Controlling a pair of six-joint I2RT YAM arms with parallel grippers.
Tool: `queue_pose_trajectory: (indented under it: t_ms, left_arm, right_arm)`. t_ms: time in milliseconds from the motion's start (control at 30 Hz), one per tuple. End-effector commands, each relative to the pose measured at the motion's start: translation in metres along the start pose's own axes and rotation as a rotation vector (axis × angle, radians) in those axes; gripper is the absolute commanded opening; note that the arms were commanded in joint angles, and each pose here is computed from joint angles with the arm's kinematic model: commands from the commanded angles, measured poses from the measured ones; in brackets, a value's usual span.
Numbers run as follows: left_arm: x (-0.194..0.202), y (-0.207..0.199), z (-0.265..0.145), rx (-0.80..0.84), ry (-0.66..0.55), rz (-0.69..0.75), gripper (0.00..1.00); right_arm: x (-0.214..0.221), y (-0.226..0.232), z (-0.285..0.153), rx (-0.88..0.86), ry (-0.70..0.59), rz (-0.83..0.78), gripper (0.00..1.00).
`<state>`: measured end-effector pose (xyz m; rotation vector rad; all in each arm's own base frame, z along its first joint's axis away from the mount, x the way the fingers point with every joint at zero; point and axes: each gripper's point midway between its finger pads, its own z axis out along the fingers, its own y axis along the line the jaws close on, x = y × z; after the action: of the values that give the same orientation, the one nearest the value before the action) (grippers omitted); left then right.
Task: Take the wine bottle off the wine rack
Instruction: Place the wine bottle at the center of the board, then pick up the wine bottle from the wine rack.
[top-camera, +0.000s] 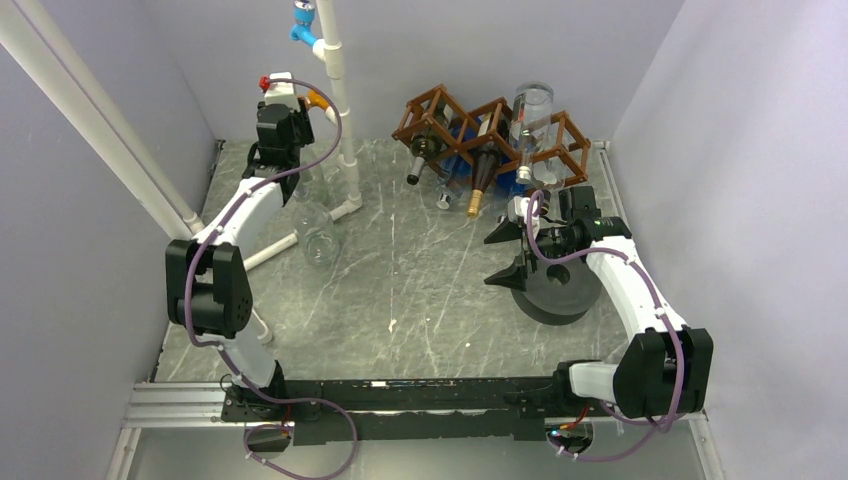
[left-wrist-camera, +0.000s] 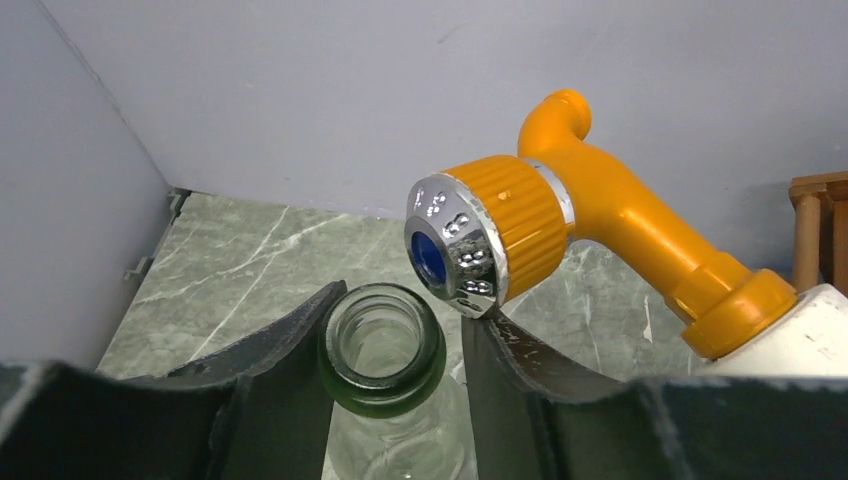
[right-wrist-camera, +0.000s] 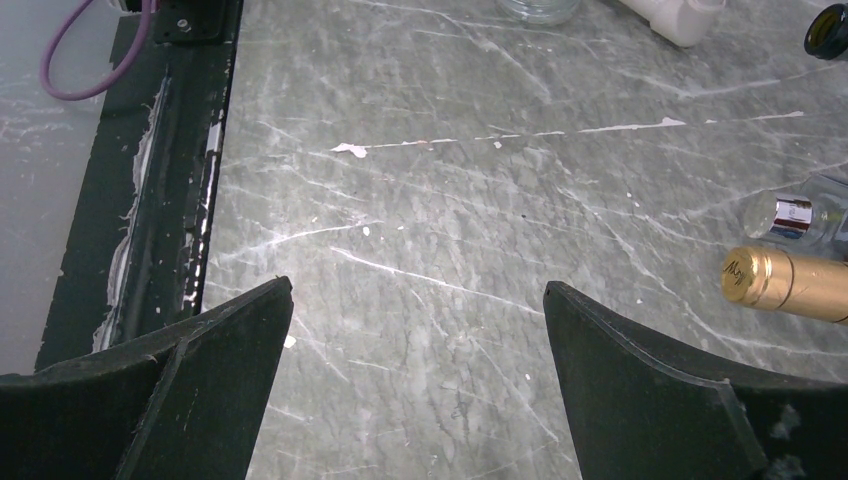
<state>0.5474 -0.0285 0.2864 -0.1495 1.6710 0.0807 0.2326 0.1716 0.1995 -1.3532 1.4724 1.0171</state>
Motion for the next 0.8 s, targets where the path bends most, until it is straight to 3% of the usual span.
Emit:
queue_pose_trajectory:
  t_ms: [0,233,767]
  left_arm:
    - [-0.108,-0.003,-0.018,0.023,-0.303,-0.085,0.55]
    - [-0.117,0.0,-0.027,0.014,-0.317,-0.088,0.69]
    - [-0.15,-0.001,-0.064,0.07,-0.364,-0.156,0.81]
  right_arm:
    - [-0.009,0.001,0.001,-0.018,-0.052,-0.037,1.0]
    - [-0.01,0.002,0.001,-0.019,-0.054,-0.039,1.0]
    - [-0.011,0.003,0.0,-0.02,-0.055,-0.044,1.0]
